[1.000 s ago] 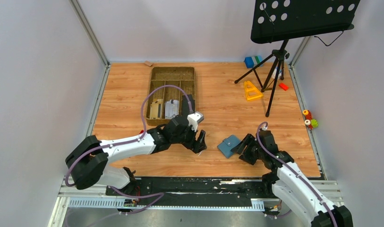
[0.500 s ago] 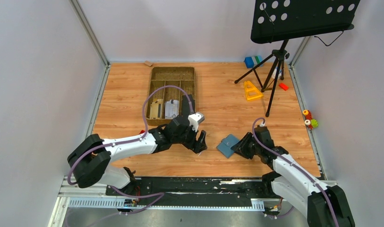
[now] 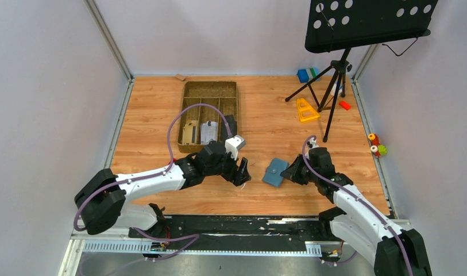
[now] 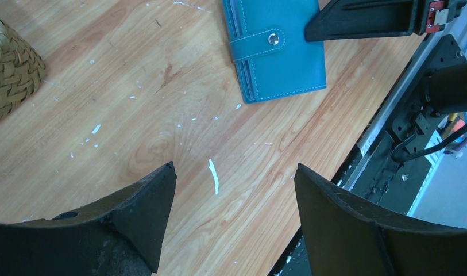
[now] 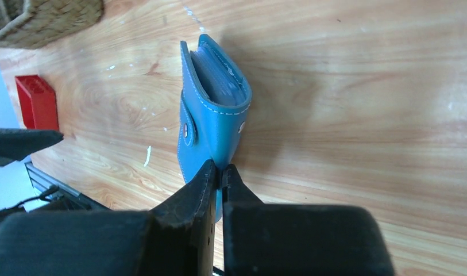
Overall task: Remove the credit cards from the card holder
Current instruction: Open the card holder at the center of the board.
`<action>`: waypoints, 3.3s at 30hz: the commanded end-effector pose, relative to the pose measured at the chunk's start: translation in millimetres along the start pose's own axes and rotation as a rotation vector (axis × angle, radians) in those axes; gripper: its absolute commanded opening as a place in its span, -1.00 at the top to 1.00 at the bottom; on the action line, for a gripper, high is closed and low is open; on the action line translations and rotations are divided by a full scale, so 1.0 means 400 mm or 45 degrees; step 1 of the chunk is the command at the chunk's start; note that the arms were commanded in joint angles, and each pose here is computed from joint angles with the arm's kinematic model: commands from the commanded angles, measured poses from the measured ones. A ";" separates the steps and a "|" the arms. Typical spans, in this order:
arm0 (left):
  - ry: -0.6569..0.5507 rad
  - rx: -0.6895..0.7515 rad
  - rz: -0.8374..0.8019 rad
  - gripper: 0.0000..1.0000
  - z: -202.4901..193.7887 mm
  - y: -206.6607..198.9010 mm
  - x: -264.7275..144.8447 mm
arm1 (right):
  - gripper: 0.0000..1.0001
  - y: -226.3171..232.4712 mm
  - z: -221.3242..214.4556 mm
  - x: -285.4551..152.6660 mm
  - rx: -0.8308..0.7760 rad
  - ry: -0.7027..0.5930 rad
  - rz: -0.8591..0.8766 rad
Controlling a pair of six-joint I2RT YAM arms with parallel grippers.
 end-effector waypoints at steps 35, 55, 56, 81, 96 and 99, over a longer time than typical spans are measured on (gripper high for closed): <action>0.210 0.051 0.270 -0.21 0.067 -0.052 0.183 | 1.00 0.156 -0.011 -0.064 -0.255 0.209 0.372; 0.229 -0.176 0.286 0.64 -0.031 0.030 0.148 | 1.00 0.092 -0.038 -0.031 -0.209 0.252 0.287; 0.208 -0.172 0.248 0.52 -0.026 0.022 0.149 | 1.00 0.093 -0.037 -0.031 -0.206 0.253 0.290; -0.010 -0.190 0.094 -0.57 -0.014 -0.004 0.074 | 1.00 0.064 -0.052 0.006 -0.242 0.326 0.276; 0.080 -0.154 0.000 -0.63 -0.015 -0.017 0.157 | 0.99 0.045 -0.055 0.025 -0.258 0.350 0.235; 0.076 -0.135 -0.048 -0.65 -0.008 -0.030 0.168 | 0.99 0.044 -0.055 0.026 -0.259 0.351 0.234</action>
Point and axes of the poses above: each gripper's point midway between its finger pads, its own x axis out along the fingers, its own y axis along the line the jaws close on, z = x × y, the point moved 5 cm from there along -x, back along the fingers, and after that the axes turned 15 degrees about x, right-handed, at the moved point
